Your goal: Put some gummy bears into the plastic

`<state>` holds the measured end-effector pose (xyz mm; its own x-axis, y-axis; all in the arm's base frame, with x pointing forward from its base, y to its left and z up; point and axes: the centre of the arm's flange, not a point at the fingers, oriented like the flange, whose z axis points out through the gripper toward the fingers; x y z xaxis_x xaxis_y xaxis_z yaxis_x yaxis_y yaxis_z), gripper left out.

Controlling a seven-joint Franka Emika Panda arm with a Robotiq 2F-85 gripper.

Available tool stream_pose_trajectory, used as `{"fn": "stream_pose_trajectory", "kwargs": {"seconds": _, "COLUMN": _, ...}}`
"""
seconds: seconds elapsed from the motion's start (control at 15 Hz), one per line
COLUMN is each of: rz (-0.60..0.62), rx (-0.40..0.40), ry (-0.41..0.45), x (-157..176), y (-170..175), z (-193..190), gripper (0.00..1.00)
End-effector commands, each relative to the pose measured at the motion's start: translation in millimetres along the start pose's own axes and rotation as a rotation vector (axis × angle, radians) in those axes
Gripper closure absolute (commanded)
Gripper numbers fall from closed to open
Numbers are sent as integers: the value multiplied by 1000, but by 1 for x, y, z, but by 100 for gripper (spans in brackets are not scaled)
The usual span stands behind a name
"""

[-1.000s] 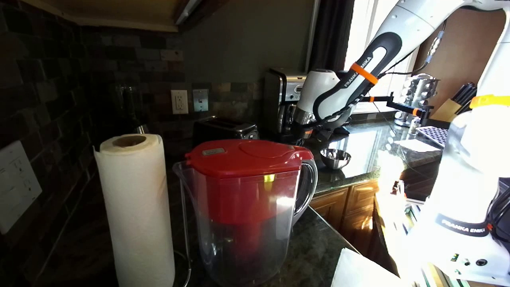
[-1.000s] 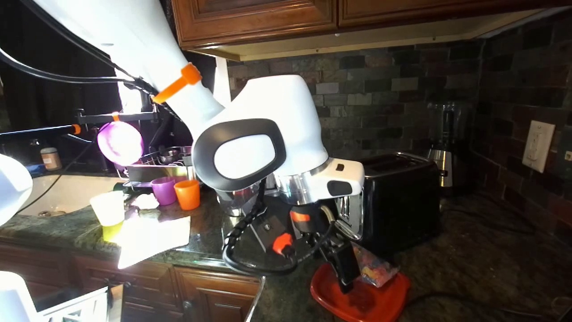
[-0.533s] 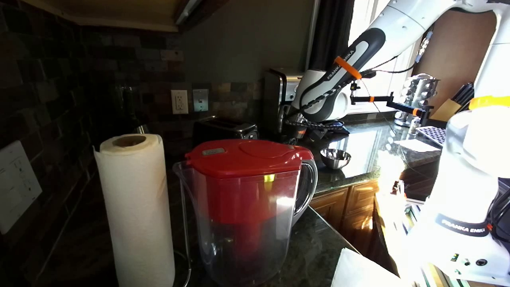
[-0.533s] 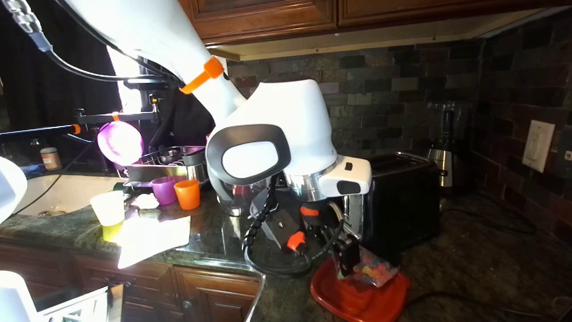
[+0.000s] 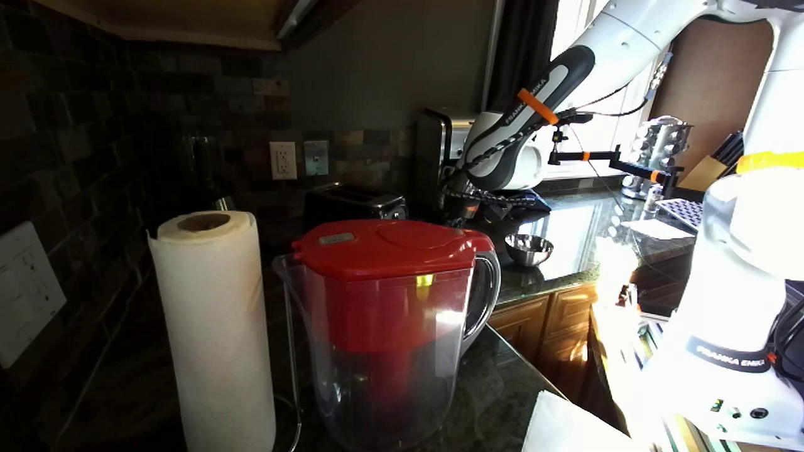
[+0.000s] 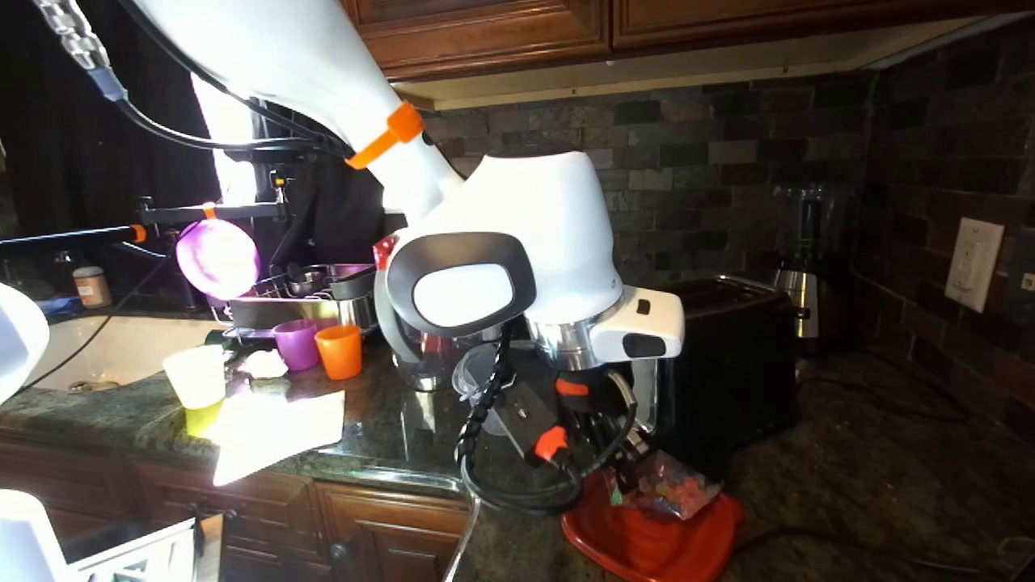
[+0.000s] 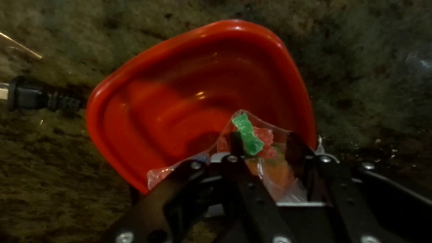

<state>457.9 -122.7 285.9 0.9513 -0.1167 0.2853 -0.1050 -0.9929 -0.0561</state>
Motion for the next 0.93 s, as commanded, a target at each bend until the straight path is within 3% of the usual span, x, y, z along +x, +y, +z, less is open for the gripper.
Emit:
{"fn": "stream_pose_trajectory", "kwargs": {"seconds": 0.0, "rz": -7, "rx": 1, "ry": -6, "x": 2, "y": 6, "z": 11, "gripper": 55}}
{"fn": "stream_pose_trajectory", "kwargs": {"seconds": 0.2, "rz": -8, "rx": 0, "ry": -9, "x": 2, "y": 8, "z": 13, "gripper": 59}}
{"fn": "stream_pose_trajectory", "kwargs": {"seconds": 0.53, "rz": -10, "rx": -1, "ry": -7, "x": 4, "y": 9, "z": 14, "gripper": 100}}
{"fn": "stream_pose_trajectory", "kwargs": {"seconds": 0.87, "rz": -6, "rx": 0, "ry": -5, "x": 4, "y": 10, "z": 12, "gripper": 98}}
